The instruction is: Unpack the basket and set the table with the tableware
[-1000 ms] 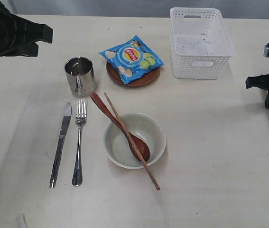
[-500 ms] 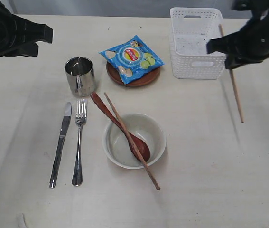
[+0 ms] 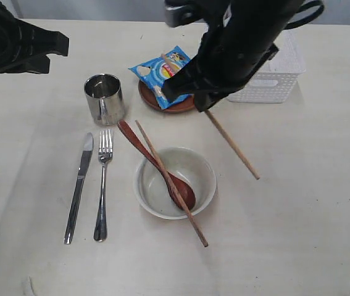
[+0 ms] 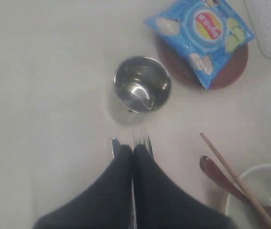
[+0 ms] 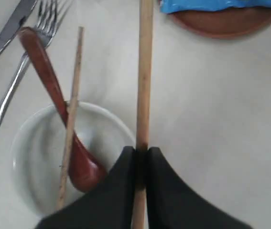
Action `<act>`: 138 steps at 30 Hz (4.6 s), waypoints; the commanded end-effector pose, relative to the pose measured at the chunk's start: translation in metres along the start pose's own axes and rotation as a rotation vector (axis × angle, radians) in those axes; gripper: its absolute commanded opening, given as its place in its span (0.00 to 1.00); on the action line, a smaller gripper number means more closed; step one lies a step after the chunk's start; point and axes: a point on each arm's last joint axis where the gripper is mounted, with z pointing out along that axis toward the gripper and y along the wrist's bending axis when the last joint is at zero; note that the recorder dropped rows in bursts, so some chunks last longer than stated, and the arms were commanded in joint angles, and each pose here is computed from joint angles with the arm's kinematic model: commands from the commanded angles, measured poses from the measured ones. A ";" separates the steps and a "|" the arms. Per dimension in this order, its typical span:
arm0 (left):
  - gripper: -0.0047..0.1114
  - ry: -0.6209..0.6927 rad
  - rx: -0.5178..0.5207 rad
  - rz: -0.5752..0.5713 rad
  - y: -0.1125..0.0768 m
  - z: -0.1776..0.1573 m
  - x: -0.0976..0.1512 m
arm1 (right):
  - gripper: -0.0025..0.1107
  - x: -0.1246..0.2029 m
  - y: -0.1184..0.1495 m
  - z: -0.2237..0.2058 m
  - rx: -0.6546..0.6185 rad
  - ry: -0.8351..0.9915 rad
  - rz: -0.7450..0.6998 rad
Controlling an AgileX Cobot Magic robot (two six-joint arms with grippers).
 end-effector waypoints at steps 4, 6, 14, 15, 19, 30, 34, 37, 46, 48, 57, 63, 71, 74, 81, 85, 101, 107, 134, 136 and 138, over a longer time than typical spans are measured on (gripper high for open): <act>0.04 0.004 0.003 0.006 -0.001 0.001 0.002 | 0.02 0.002 0.025 0.040 -0.031 0.140 -0.013; 0.04 0.004 0.003 0.006 -0.001 0.001 0.002 | 0.02 0.002 0.024 0.045 -0.028 0.150 0.016; 0.04 0.002 0.003 0.006 -0.001 0.001 0.002 | 0.02 0.006 0.026 0.054 -0.045 0.166 0.080; 0.04 0.002 0.004 0.004 -0.001 0.001 0.002 | 0.02 0.007 0.026 0.055 -0.047 0.164 0.089; 0.04 0.002 0.004 0.004 -0.001 0.001 0.002 | 0.02 0.009 0.027 0.058 -0.065 0.171 0.107; 0.04 0.002 0.005 0.003 -0.001 0.001 0.002 | 0.02 0.019 0.028 0.070 -0.072 0.163 0.119; 0.04 0.002 0.005 0.003 -0.001 0.001 0.002 | 0.02 0.019 0.031 0.072 -0.071 0.146 0.107; 0.04 0.002 0.005 0.003 -0.001 0.001 0.002 | 0.02 0.019 0.031 0.072 -0.074 0.139 0.110; 0.04 0.002 0.005 0.003 -0.001 0.001 0.002 | 0.02 0.019 0.034 0.074 -0.104 0.130 0.106; 0.04 0.002 0.005 0.003 -0.001 0.001 0.002 | 0.02 0.018 0.034 0.074 -0.104 0.126 0.107; 0.04 0.002 0.005 0.003 -0.001 0.001 0.002 | 0.02 0.018 0.033 0.075 -0.104 0.116 0.100; 0.04 0.002 0.005 0.003 -0.001 0.001 0.002 | 0.02 0.018 0.033 0.075 -0.104 0.116 0.100; 0.04 0.002 0.005 0.003 -0.001 0.001 0.002 | 0.02 0.017 0.033 0.075 -0.103 0.106 0.101; 0.04 0.002 0.005 0.003 -0.001 0.001 0.002 | 0.02 0.017 0.033 0.075 -0.103 0.106 0.101; 0.04 0.002 0.005 0.003 -0.001 0.001 0.002 | 0.02 0.017 0.033 0.075 -0.103 0.104 0.097; 0.04 0.002 0.005 0.003 -0.001 0.001 0.002 | 0.02 0.018 0.033 0.075 -0.104 0.116 0.096; 0.04 0.002 0.005 0.003 -0.001 0.001 0.002 | 0.33 0.018 0.033 0.075 -0.104 0.120 0.093; 0.04 0.003 0.008 -0.002 -0.001 0.001 0.002 | 0.33 0.019 0.035 0.075 -0.123 0.136 0.111; 0.04 0.003 0.008 -0.002 -0.001 0.001 0.002 | 0.48 0.026 0.050 0.076 0.084 0.152 -0.013; 0.04 0.003 0.008 -0.002 -0.001 0.001 0.002 | 0.48 0.027 0.054 0.077 0.087 0.151 -0.022; 0.04 0.003 0.008 -0.002 -0.001 0.001 0.002 | 0.48 0.028 0.058 0.077 0.068 0.152 -0.020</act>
